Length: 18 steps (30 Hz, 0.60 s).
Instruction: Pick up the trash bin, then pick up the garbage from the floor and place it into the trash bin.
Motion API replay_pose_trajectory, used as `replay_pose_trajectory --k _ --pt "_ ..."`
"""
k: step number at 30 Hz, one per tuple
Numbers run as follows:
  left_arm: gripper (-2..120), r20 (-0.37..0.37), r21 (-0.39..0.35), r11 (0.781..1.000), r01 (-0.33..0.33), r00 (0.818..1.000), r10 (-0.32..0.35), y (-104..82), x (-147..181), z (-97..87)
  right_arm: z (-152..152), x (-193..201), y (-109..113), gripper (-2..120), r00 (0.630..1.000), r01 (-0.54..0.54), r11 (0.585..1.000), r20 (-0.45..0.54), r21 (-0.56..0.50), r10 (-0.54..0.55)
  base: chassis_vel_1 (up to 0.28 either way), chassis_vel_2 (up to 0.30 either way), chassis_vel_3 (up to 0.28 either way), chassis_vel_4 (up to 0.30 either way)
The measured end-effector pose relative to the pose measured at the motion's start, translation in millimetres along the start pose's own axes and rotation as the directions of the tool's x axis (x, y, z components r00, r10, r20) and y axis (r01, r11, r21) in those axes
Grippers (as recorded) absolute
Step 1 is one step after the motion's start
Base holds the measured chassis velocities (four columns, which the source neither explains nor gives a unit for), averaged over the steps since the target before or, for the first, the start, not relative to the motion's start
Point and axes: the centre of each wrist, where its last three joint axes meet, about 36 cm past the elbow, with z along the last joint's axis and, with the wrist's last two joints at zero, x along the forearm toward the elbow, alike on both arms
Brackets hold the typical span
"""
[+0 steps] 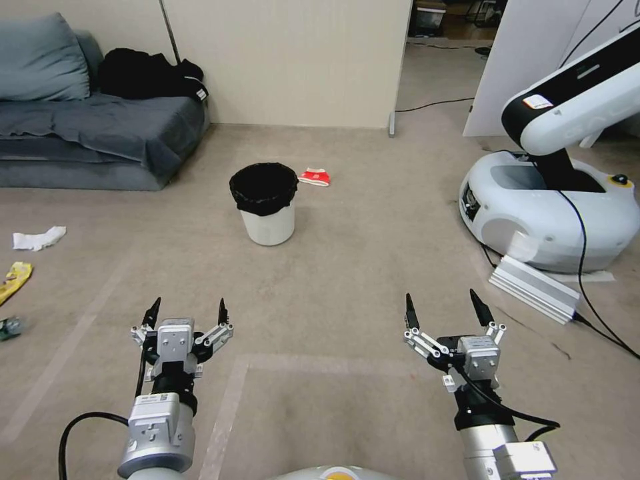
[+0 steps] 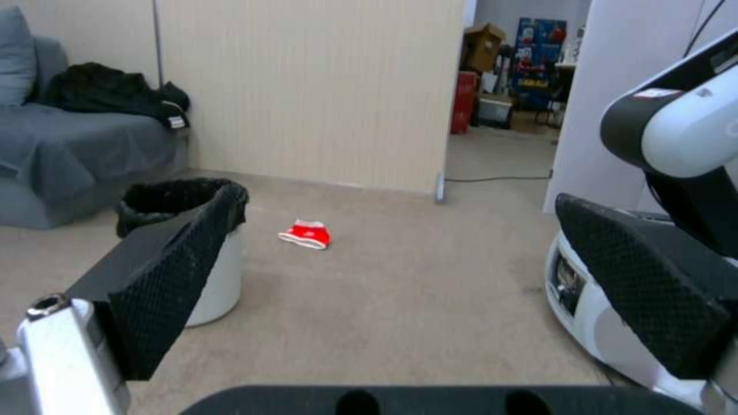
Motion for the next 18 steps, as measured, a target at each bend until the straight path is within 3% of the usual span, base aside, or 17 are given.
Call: replay_pose_trajectory --k 18 --pt "99 0.008 -0.004 1.000 -0.006 1.000 0.006 -2.1 0.3 -0.3 -0.1 0.2 1.3 100 1.000 0.004 1.000 0.001 0.003 -0.004 -0.191 0.183 0.186 -0.191"
